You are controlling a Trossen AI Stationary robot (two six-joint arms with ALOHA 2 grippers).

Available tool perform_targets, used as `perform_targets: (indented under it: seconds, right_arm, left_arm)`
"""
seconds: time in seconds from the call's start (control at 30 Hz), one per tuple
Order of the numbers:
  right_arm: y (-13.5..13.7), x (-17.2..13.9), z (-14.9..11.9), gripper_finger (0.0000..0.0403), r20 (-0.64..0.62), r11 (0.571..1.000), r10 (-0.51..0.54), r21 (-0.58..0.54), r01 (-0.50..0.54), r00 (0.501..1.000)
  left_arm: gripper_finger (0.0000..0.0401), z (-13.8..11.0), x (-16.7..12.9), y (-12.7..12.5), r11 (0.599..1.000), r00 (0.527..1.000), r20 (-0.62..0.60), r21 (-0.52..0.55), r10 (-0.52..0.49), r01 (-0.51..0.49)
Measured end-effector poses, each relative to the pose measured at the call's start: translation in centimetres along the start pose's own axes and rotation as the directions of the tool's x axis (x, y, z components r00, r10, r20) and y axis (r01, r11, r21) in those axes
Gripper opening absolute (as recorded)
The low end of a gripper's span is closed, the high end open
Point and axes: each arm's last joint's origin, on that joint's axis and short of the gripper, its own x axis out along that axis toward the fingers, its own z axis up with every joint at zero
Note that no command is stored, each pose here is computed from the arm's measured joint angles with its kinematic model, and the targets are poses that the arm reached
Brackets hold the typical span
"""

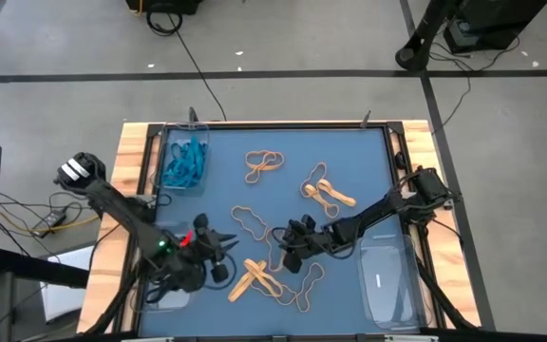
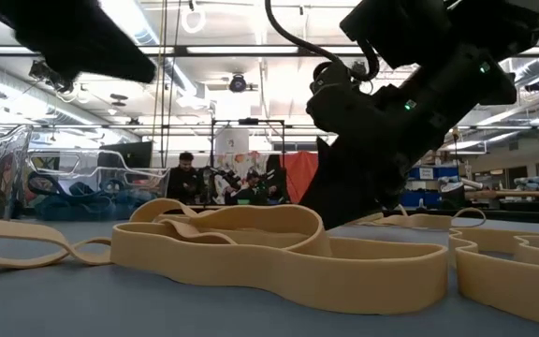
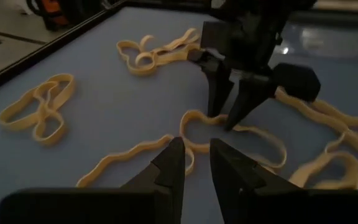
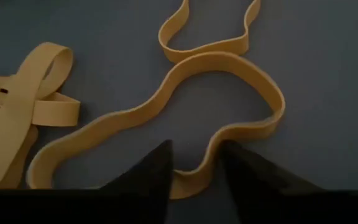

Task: Sort rubber bands into baskets
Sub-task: Put the yellow rubber band into the bottom right transparent bin

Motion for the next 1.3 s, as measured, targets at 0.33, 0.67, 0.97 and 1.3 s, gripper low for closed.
perform_targets:
  seconds: [0.33, 0.67, 0.97, 1.3]
  right_arm:
    - [-0.2, -1.0, 0.3, 0.0016, -0.062, 0.998, 0.003, -0.061, -0.007, 0.998]
    - [0.3, -7.0, 2.0, 0.0011, -0.06, 0.992, -0.052, -0.12, 0.044, 0.997]
    - [-0.5, -15.7, 3.6, 0.0011, -0.074, 0.992, -0.004, -0.124, -0.005, 0.997]
    - [-4.1, -25.8, 4.1, 0.0025, -0.156, 0.969, 0.24, 0.1, -0.226, 0.958]
  left_arm:
    - [0.0078, -1.9, 3.4, 2.0, 0.986, 0.987, 0.086, -0.085, -0.133, 0.14]
    - [0.0078, -4.6, 6.1, 1.6, 0.989, 0.989, 0.075, -0.072, -0.125, 0.131]
    - [0.0078, -4.6, 6.9, 1.0, 0.987, 0.978, 0.139, 0.009, -0.159, 0.159]
    - [0.0078, -4.0, 6.7, 0.8, 0.984, 0.966, 0.188, 0.061, -0.177, 0.169]
